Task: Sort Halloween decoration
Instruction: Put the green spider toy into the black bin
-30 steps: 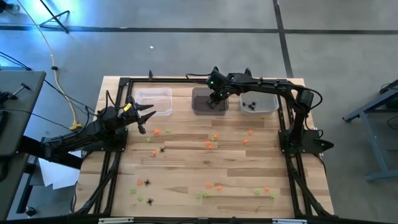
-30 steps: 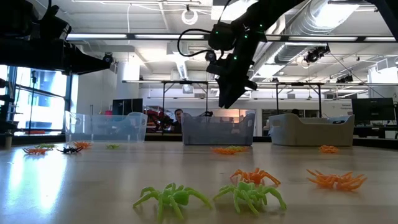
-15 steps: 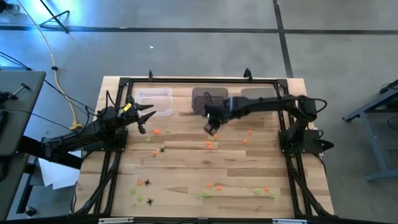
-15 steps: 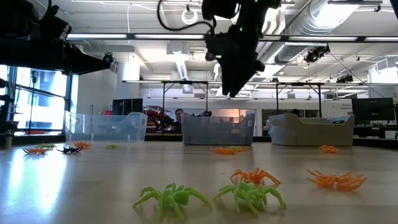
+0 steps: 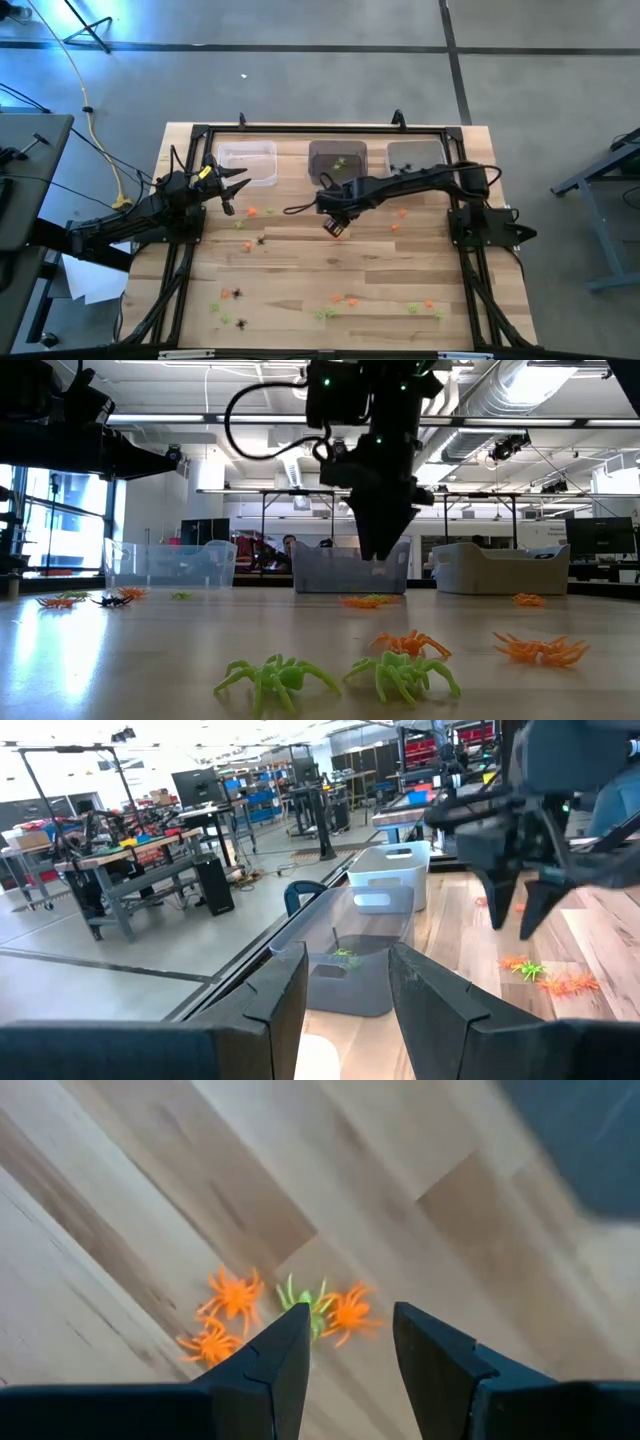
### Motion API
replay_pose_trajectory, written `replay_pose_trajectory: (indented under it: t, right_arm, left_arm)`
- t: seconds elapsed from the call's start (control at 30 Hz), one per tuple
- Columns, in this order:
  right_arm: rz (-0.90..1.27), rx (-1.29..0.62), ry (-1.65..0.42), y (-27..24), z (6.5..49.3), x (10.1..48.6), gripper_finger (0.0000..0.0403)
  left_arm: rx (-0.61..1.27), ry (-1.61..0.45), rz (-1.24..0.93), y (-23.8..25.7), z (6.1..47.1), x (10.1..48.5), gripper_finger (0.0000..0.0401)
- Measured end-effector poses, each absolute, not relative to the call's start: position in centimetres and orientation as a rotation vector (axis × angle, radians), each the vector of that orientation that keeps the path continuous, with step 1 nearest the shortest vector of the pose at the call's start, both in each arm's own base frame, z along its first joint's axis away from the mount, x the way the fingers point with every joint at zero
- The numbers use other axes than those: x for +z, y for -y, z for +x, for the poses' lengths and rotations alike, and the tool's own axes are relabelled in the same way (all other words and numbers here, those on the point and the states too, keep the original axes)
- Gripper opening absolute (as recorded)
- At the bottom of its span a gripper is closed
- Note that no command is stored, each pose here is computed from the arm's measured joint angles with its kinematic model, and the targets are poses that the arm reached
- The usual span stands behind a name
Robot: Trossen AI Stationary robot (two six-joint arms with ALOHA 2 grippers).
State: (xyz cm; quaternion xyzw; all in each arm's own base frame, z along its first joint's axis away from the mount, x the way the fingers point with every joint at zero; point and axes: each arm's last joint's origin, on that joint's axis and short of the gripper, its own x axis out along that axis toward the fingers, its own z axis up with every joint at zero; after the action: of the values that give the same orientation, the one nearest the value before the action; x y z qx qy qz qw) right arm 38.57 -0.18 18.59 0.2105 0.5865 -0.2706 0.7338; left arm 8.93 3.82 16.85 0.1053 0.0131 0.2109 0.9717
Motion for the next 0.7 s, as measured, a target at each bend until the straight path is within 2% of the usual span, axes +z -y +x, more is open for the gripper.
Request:
replay_pose_trajectory:
  t: [0.2, 0.7]
  right_arm:
    - [0.536, -0.560, -1.338, -0.3, 39.0, 17.0, 0.0140]
    - [0.558, -0.552, -1.367, -0.7, 39.8, 14.7, 0.0140]
  left_arm:
    - [0.426, -0.026, 0.213, -3.8, 8.9, 16.9, 0.0131]
    - [0.426, -0.026, 0.213, -3.8, 8.9, 16.9, 0.0131]
